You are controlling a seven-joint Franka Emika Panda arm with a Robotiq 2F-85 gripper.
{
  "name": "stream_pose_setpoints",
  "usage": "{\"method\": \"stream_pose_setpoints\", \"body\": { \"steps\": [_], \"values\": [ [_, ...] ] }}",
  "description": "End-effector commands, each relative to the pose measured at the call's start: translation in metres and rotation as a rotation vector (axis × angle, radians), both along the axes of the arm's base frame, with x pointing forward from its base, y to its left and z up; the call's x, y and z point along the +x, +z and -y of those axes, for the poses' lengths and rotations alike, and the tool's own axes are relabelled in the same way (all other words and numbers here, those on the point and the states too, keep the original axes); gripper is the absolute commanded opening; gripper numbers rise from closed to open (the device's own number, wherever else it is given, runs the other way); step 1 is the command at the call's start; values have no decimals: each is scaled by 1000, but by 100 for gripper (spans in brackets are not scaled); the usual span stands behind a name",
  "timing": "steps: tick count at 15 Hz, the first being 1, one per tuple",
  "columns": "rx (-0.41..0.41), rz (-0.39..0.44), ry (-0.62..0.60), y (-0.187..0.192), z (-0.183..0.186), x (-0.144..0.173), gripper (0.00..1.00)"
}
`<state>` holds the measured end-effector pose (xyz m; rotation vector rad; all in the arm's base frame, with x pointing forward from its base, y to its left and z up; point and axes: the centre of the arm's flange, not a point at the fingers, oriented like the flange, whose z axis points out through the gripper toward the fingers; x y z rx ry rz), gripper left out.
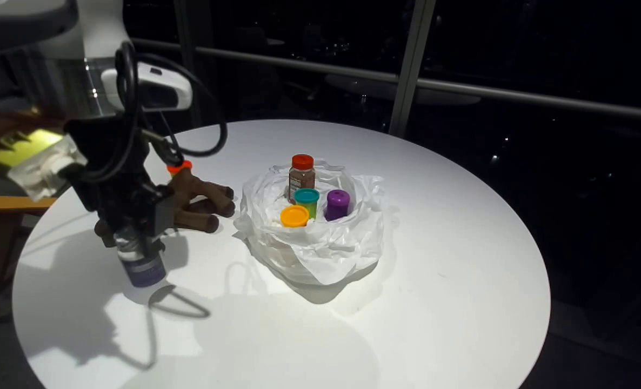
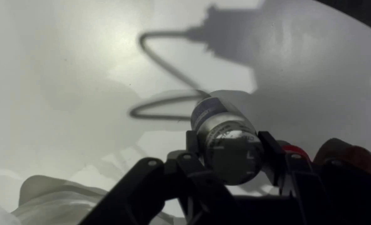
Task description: Put all the contents on the table into the plastic bag.
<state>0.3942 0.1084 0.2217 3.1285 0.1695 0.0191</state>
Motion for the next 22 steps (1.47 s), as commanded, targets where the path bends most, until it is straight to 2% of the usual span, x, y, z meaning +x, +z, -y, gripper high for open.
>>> {"method": "stream_pose_setpoints", "body": {
  "steps": [1,4,7,10,13,22],
  "values": [
    [4,90,-70,85,-3,41,25],
    [19,204,-117,139,-1,92,25],
    [24,242,-154,154,9,142,25],
    [43,214,-163,128,18,174,25],
    [38,163,-169,89,20,194,25],
    [5,125,-186,21,35,210,25]
  ]
}}
